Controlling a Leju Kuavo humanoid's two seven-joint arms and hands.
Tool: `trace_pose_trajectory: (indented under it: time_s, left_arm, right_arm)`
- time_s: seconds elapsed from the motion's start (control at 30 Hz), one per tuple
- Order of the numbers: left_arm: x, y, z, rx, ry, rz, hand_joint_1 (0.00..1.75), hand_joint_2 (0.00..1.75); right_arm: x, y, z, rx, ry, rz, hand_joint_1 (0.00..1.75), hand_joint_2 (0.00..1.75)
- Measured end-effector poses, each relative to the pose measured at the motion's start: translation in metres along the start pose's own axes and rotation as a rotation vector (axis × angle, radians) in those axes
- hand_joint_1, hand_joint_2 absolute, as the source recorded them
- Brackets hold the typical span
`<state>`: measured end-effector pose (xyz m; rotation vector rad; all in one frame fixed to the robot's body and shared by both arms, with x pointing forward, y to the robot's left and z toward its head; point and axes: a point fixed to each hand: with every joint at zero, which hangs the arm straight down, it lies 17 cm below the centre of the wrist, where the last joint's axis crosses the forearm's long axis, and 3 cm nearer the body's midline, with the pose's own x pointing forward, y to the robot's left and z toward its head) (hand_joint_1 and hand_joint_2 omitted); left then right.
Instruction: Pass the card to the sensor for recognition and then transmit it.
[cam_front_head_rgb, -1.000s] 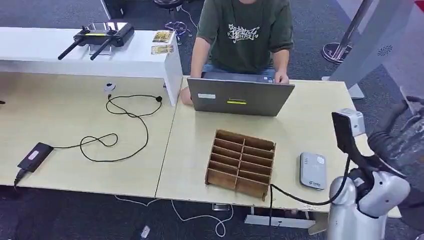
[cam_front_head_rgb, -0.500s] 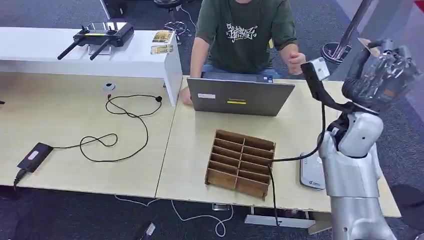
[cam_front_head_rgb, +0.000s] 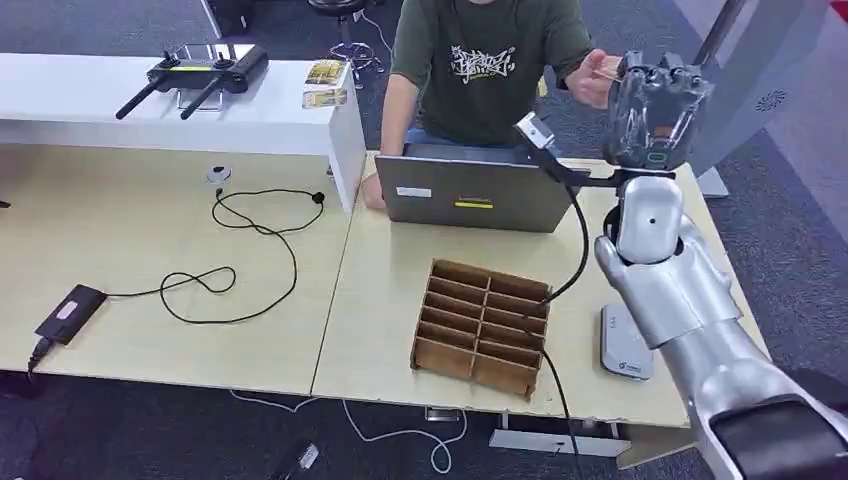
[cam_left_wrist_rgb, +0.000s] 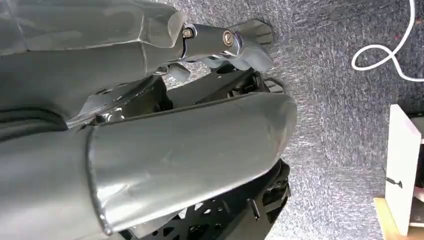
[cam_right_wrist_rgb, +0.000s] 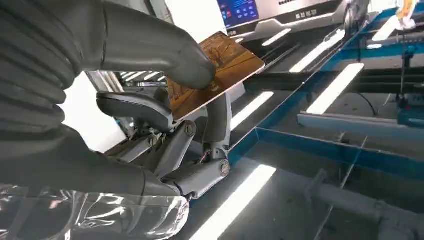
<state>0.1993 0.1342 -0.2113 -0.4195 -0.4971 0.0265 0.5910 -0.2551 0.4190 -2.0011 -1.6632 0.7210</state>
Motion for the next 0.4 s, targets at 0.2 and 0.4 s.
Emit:
trace_pose_trajectory:
  time_s: [0.2, 0.4]
  left_arm:
    - [0.000, -0.003, -0.001, -0.008, 0.003, -0.016, 0.00, 0.00]
    - [0.000, -0.004, -0.001, -0.010, 0.005, -0.016, 0.00, 0.00]
  right_arm:
    - [0.015, 0.012, 0.001, 0.030, -0.071, 0.070, 1.45, 1.75]
    - [0.018, 0.022, 0.004, 0.049, -0.100, 0.103, 1.47, 1.75]
